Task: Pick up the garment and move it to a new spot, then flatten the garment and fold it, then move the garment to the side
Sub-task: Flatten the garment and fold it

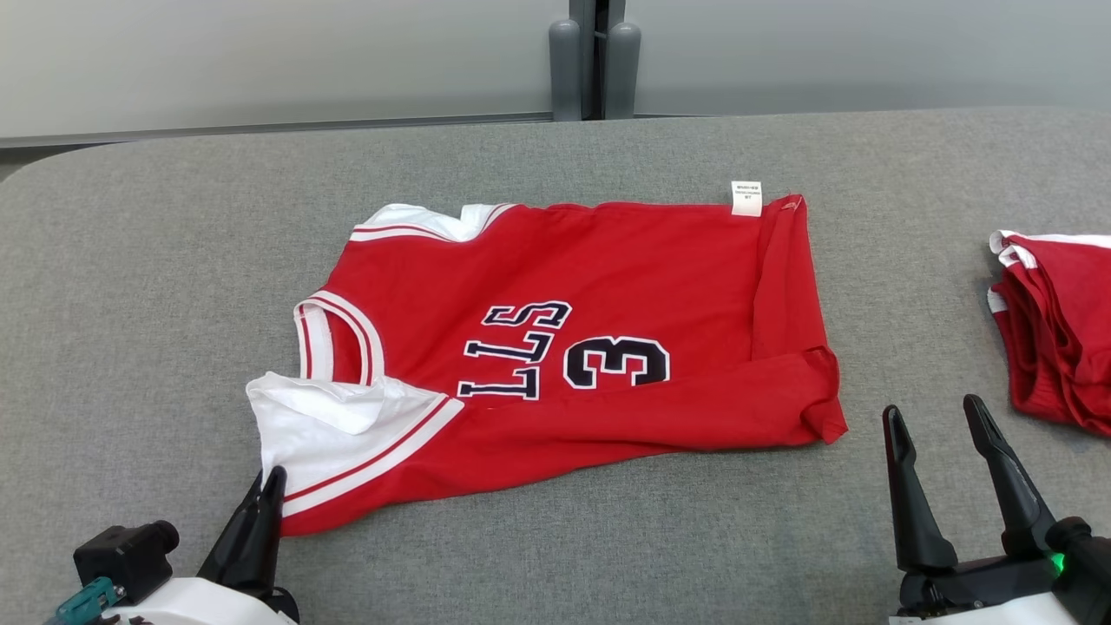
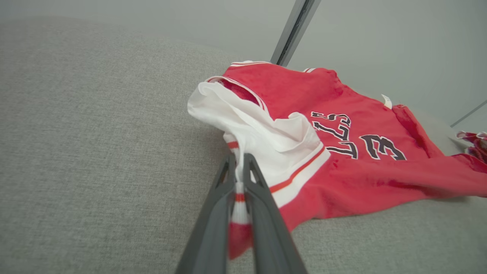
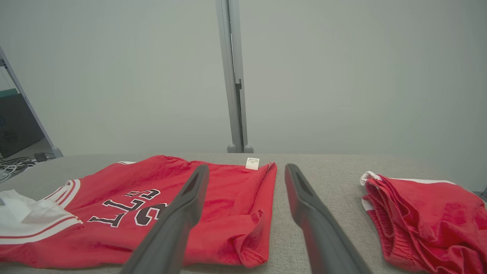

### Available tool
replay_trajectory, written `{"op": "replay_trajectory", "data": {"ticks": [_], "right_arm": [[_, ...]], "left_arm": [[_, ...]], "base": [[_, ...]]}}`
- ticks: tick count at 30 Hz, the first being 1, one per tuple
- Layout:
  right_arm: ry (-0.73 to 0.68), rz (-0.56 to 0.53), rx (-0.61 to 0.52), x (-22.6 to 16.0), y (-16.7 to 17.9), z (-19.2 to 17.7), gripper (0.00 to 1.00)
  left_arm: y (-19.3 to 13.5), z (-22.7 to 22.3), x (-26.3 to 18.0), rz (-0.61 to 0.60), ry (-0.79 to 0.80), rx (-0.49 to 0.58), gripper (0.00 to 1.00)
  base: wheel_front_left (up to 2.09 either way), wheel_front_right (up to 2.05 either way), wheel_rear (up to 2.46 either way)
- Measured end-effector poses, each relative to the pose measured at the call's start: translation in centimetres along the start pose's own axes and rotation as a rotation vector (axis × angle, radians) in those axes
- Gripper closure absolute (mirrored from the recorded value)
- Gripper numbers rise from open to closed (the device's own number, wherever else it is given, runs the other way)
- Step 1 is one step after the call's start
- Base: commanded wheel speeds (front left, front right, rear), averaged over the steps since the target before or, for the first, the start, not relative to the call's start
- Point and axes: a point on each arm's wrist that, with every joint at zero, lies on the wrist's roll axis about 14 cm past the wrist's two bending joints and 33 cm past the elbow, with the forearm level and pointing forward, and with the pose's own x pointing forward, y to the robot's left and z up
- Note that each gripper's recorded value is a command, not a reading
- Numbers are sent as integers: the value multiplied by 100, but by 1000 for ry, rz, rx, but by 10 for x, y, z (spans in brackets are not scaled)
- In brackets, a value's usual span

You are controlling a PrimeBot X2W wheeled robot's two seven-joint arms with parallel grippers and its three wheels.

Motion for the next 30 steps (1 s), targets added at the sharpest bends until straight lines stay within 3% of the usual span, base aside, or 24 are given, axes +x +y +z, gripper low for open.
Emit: {"op": "replay_trajectory", "data": {"ticks": [15, 22, 30], "right_arm": [[80, -1, 11, 8, -2, -25, 0], [231, 32, 19, 40, 1, -78, 0], [421, 53, 71, 35, 10, -140, 0]], "left_arm": [[0, 0, 7, -7, 5, -1, 100], [4, 1, 24, -9, -3, -16, 100], [17, -7, 26, 22, 11, -24, 100]], "base": [[0, 0, 0], [0, 0, 0], [0, 0, 0]]}}
